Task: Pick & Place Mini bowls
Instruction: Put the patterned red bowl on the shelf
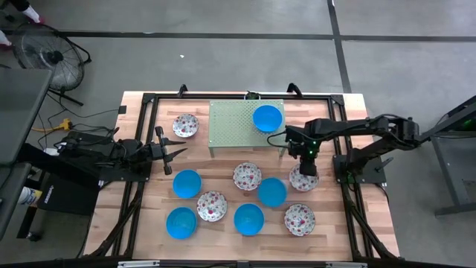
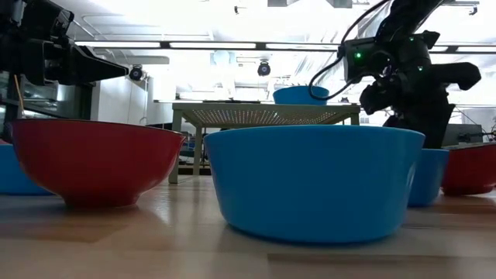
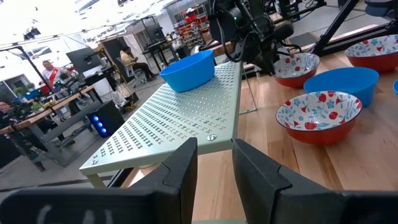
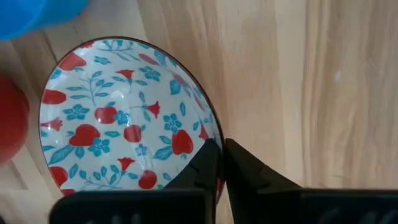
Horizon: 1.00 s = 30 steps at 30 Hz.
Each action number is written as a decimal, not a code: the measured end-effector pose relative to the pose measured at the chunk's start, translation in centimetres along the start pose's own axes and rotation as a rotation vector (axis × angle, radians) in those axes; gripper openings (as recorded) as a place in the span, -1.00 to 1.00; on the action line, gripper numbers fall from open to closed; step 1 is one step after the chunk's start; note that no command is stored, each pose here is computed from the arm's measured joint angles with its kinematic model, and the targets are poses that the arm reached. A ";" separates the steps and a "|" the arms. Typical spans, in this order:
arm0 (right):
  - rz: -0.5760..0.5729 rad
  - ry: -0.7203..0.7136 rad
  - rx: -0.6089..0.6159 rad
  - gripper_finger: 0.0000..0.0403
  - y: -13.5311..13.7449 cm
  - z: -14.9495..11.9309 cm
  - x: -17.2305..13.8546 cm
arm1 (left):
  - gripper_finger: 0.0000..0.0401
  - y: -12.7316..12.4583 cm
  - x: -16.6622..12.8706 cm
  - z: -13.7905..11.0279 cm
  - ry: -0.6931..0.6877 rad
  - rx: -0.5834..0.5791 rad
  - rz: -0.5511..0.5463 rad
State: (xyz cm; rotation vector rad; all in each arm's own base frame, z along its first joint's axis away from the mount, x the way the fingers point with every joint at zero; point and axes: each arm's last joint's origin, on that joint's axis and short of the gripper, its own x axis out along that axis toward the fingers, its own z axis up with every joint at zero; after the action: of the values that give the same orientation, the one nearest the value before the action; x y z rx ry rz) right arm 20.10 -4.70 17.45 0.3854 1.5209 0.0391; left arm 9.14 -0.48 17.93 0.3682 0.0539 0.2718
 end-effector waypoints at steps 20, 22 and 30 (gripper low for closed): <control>0.089 -0.104 0.190 -1.00 1.3 -2.2 -3.4 | -0.52 0.0 0.0 0.0 0.000 0.000 0.000; 0.085 -0.115 0.191 -1.00 1.6 -2.4 -4.5 | -0.52 0.0 0.0 0.0 0.000 0.000 0.000; 0.094 -0.198 0.183 -1.00 3.4 -1.9 -10.9 | -0.52 0.0 0.0 0.0 0.000 0.000 0.000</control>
State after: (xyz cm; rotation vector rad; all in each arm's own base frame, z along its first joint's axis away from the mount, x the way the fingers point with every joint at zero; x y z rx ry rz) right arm 18.25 -3.98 28.85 0.5899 1.3139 -0.0637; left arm 9.14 -0.48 17.94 0.3684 0.0537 0.2721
